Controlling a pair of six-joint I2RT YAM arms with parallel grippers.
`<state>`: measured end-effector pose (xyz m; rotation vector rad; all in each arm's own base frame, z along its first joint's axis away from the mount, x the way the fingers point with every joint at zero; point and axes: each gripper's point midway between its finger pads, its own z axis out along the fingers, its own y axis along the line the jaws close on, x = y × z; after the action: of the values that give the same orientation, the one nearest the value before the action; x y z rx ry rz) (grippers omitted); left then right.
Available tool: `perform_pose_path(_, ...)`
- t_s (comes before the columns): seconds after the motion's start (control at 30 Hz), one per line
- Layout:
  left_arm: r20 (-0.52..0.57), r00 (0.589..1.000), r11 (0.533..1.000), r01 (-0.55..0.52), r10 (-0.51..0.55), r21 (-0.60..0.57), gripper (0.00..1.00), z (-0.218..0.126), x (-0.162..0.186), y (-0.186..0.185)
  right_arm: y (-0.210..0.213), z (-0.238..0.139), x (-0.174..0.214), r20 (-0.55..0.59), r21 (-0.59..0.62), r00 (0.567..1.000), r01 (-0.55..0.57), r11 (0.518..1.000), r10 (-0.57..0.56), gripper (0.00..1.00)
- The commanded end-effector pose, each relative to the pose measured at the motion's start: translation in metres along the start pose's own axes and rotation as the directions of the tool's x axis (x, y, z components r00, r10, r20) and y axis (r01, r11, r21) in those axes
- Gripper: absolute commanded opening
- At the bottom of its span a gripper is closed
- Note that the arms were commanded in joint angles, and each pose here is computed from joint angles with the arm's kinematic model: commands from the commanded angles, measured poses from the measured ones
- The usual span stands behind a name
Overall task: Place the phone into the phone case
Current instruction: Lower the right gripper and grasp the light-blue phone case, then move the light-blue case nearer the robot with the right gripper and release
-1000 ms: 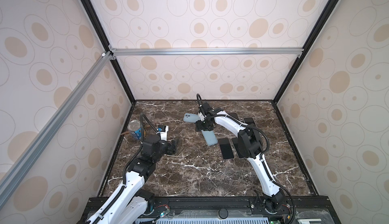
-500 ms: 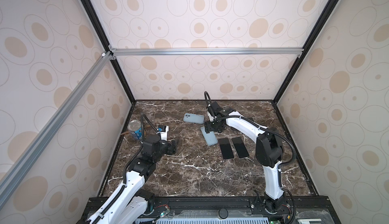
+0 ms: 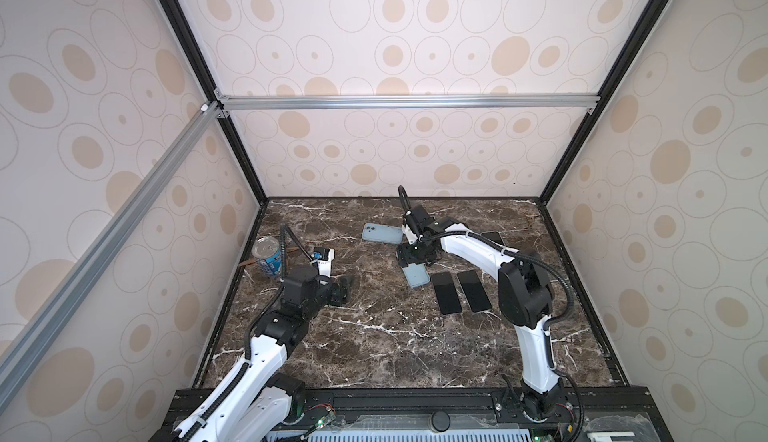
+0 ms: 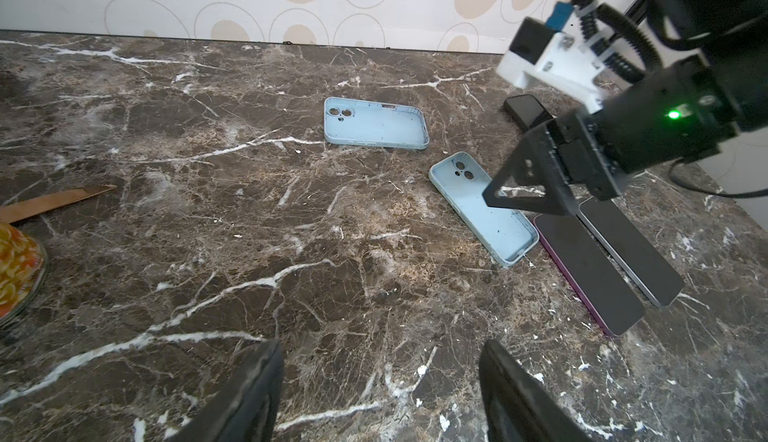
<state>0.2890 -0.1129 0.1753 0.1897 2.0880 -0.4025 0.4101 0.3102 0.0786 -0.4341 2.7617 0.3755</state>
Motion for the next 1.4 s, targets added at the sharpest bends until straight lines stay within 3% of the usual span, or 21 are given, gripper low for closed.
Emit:
perform_pose_path(0.0, 0.029, 0.999, 1.0, -0.013, 0.013, 0.001, 0.74, -0.005, -0.007, -0.001, 0.009, 0.014, -0.011, 0.0, -0.023, 1.0, 0.025, 0.999, -0.025, 0.73)
perform_pose_path(0.3, 0.022, 1.0, 1.0, -0.009, 0.009, 0.002, 0.74, -0.004, -0.006, -0.001, 0.027, 0.045, -0.029, -0.027, -0.099, 0.999, 0.04, 0.994, -0.043, 0.74)
perform_pose_path(0.47, 0.018, 1.0, 1.0, -0.012, 0.012, 0.001, 0.74, -0.003, -0.006, -0.001, 0.043, 0.064, -0.02, -0.084, -0.193, 0.995, 0.031, 0.981, -0.048, 0.73)
perform_pose_path(0.63, 0.014, 1.0, 1.0, -0.017, 0.017, -0.002, 0.75, -0.001, -0.005, 0.0, 0.055, 0.068, -0.006, -0.108, -0.211, 0.992, 0.04, 0.977, -0.064, 0.72)
perform_pose_path(1.1, 0.034, 0.999, 0.999, -0.022, 0.023, -0.028, 0.75, -0.004, -0.01, 0.003, 0.134, 0.049, 0.113, -0.208, -0.395, 0.954, 0.118, 0.911, -0.214, 0.7)
perform_pose_path(1.37, 0.053, 0.998, 0.999, -0.014, 0.016, -0.042, 0.75, -0.007, -0.015, 0.006, 0.149, 0.031, 0.17, -0.251, -0.443, 0.914, 0.186, 0.877, -0.32, 0.69)
